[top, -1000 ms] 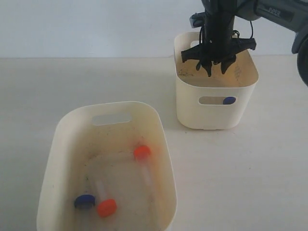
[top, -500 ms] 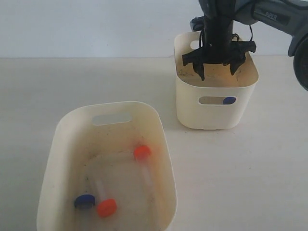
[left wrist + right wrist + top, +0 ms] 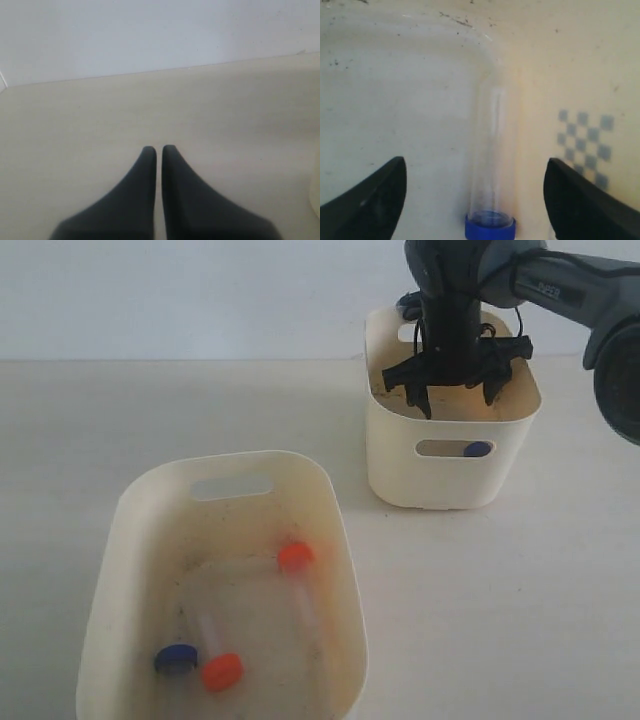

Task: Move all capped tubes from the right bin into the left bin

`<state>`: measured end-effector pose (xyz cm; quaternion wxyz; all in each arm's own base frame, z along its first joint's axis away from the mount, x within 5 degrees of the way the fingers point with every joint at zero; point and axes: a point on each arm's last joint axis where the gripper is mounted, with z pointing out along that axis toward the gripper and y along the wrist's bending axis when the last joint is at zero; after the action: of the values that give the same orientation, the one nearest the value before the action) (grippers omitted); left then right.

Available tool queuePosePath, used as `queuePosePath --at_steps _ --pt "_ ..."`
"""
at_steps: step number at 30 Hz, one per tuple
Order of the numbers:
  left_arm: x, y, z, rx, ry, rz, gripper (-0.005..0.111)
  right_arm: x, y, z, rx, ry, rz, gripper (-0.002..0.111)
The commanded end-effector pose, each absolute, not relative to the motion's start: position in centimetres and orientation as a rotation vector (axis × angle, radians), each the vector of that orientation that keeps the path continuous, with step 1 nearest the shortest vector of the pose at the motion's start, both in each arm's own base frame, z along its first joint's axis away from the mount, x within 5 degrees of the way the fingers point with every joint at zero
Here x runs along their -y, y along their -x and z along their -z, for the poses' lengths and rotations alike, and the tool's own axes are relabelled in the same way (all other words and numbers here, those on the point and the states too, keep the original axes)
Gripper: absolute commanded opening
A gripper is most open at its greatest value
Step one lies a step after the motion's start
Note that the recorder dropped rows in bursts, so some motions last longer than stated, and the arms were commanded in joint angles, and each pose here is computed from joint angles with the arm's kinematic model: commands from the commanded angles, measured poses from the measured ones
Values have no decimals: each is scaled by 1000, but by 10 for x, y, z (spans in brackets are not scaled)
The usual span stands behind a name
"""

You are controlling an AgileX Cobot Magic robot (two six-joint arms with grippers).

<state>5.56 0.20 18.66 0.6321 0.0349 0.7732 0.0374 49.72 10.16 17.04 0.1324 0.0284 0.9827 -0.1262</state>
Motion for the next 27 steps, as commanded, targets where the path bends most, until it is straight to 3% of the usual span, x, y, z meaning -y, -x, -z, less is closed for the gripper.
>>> queuePosePath --at_steps 1,8,19,27 --pt "-2 -56 -189 -1752 -62 -66 4 -103 -498 -162 -2865 -84 359 71" --pt "-2 -56 -189 -1752 -62 -66 4 -103 -499 -156 -2876 -76 366 71" --pt "-2 -56 -189 -1752 -62 -66 4 -108 -491 -212 -2777 -64 308 71" --pt "-2 -56 -189 -1752 -62 -66 4 -122 -489 -206 -2781 -38 317 71"
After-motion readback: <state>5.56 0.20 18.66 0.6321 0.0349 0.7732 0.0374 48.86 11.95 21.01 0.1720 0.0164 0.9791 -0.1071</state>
